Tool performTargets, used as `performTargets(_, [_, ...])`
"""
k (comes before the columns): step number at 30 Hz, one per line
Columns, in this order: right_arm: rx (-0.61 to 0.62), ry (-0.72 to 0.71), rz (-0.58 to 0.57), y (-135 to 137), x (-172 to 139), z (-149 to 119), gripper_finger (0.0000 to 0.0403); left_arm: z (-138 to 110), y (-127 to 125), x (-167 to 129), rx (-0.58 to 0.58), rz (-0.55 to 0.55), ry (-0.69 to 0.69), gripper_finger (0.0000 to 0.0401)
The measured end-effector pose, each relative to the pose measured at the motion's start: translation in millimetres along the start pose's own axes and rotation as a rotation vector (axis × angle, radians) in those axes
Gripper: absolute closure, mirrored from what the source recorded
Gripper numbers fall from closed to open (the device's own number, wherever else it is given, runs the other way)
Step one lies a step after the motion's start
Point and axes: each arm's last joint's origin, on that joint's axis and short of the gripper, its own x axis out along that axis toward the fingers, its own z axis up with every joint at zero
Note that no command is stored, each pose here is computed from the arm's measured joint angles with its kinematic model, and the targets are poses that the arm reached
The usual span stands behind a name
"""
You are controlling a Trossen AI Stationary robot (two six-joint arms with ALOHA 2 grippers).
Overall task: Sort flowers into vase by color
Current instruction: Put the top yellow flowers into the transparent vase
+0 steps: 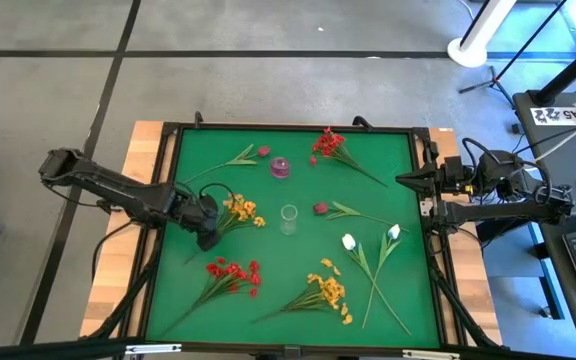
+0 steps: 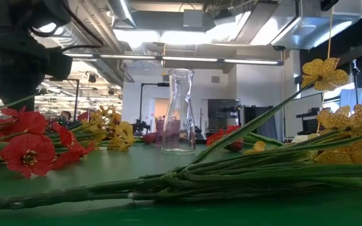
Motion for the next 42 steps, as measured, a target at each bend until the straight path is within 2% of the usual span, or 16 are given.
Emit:
performTargets(7, [0.0,0.0,0.0,0.0,0.0,0.0,0.038,10.3,-2.9,0.7,0.059,0.093,-0.061,0.0236])
performTargets(10, [0.0,0.0,0.0,0.0,0.0,0.0,0.038,16.2,-6.2,-4.7,0.081,0.091,-0.083,0.0243])
performTargets(13, [0.0,0.0,0.0,0.0,0.0,0.0,0.038,21.8,-11.5,-11.9,0.094,0.058,-0.093,0.0277])
performTargets(18, [0.0,-0.001,0.0,0.0,0.0,0.1,0.038,26.2,-17.6,-20.4,0.122,0.04,-0.121,0.0363])
performTargets(20, [0.0,0.0,0.0,0.0,0.0,0.1,0.038,26.7,-18.2,-21.1,0.125,0.035,-0.121,0.0381])
performTargets(22, [0.0,-0.001,0.0,0.0,0.0,0.1,0.038,25.6,-18.9,-21.0,0.144,0.017,-0.1,0.0382])
performTargets(25, [0.0,-0.001,0.0,0.0,0.0,0.1,0.038,23.6,-22.3,-21.3,0.172,-0.029,-0.072,0.0361])
performTargets(30, [0.0,-0.001,0.0,0.0,0.0,0.1,0.038,21.6,-28.8,-22.2,0.194,-0.071,-0.093,0.0284])
performTargets(37, [0.0,0.0,0.0,0.0,0.0,0.1,0.038,22.0,-29.9,-18.8,0.17,0.013,-0.167,0.016])
performTargets(42, [0.0,-0.001,0.0,0.0,0.0,0.1,0.038,23.3,-32.5,-4.2,0.092,0.068,-0.123,0.0119])
